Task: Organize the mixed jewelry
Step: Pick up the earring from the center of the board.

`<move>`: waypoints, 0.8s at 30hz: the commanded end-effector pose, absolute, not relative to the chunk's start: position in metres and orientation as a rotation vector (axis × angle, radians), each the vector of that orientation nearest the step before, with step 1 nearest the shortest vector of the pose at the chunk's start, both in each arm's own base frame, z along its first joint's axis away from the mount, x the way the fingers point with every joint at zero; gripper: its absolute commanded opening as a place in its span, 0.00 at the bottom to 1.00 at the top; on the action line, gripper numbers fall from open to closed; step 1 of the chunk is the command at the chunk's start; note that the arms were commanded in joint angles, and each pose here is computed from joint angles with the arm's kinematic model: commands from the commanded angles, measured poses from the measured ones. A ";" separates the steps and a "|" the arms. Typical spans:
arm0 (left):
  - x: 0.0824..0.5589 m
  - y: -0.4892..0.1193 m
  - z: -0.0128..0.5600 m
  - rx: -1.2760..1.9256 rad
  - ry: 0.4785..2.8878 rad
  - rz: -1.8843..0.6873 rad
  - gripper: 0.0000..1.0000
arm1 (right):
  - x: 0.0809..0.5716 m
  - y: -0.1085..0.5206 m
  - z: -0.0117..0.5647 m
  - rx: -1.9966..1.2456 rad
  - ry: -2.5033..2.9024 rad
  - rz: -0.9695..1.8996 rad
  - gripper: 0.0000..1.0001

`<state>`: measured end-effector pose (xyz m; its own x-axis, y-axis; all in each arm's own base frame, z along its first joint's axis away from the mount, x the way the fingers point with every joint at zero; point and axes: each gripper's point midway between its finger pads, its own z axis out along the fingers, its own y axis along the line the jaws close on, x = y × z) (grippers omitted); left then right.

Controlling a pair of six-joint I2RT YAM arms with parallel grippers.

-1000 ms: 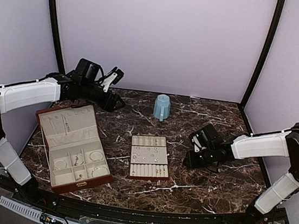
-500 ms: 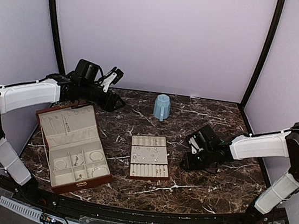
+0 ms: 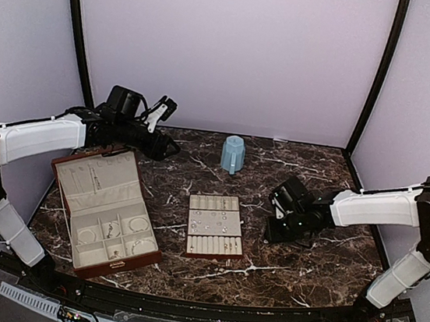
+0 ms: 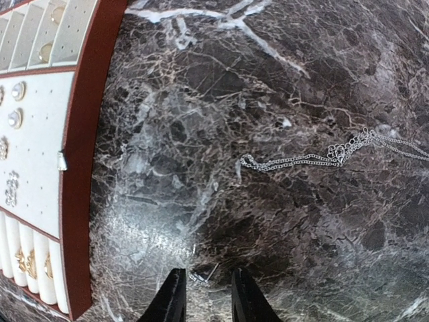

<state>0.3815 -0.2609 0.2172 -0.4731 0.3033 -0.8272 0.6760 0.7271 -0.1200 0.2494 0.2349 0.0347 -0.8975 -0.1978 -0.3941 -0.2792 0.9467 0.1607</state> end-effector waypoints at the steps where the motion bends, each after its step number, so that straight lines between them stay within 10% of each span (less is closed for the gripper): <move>1: 0.375 -0.255 0.219 0.735 2.085 -0.562 0.63 | 0.252 0.239 0.039 -0.395 2.711 0.289 0.21; 24: 0.375 -0.256 0.216 0.736 2.092 -0.572 0.63 | 0.249 0.252 0.028 -0.574 2.725 0.236 0.16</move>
